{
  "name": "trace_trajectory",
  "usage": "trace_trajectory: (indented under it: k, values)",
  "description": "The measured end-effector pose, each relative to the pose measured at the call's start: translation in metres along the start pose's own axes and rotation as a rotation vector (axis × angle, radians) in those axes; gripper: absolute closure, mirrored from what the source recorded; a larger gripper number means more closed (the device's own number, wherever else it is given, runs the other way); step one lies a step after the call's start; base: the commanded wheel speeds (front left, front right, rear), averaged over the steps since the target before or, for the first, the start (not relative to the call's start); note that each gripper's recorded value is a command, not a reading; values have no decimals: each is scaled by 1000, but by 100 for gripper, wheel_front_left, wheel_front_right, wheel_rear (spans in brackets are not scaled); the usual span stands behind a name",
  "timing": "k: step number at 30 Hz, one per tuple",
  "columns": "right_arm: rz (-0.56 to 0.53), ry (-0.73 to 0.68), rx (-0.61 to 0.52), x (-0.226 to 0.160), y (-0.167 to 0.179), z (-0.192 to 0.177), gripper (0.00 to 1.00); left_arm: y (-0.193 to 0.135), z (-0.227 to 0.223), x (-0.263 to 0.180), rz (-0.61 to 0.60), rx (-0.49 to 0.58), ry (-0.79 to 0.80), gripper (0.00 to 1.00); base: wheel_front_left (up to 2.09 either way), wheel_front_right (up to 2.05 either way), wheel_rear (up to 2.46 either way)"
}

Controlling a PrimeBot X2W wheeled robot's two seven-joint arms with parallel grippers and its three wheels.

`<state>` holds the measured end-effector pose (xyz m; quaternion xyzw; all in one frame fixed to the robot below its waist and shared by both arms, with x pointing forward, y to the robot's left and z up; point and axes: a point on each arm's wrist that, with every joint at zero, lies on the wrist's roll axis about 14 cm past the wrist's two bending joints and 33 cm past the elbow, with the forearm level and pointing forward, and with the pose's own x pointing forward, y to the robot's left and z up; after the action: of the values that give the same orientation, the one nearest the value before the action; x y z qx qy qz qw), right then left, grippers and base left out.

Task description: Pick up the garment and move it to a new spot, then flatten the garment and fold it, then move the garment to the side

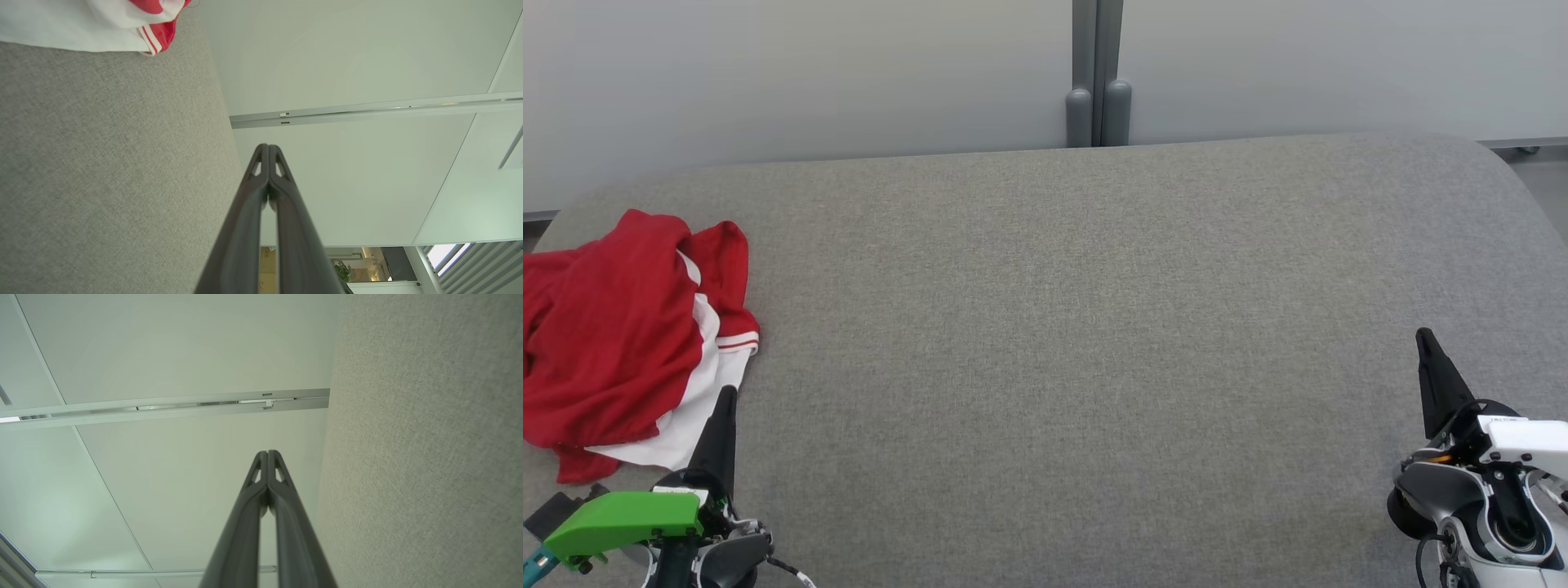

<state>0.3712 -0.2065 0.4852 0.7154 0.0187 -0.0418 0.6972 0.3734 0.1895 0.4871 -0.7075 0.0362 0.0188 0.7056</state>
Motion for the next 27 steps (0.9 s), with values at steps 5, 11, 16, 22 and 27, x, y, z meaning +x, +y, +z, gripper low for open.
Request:
trace_trajectory:
  k: [5, 11, 16, 22, 27]
  values:
    - [0, 0, 0, 0, 0, 0, 100, 0, 0, 0, 0, 0, 0, 100, 0, 0, 0]
    - [0, 0, 0, 0, 0, 0, 100, 0, 0, 0, 0, 0, 0, 100, 0, 0, 0]
    - [0, 0, 1, 0, 0, 0, 100, 0, 0, 0, 0, 0, 0, 100, 0, 0, 0]
    - [0, 0, 1, 0, 0, 0, 100, 0, 0, 0, 0, 0, 0, 100, 0, 0, 0]
    - [0, 0, 2, 0, 0, -1, 100, 0, 0, 0, 0, 0, 0, 100, 0, 0, 0]
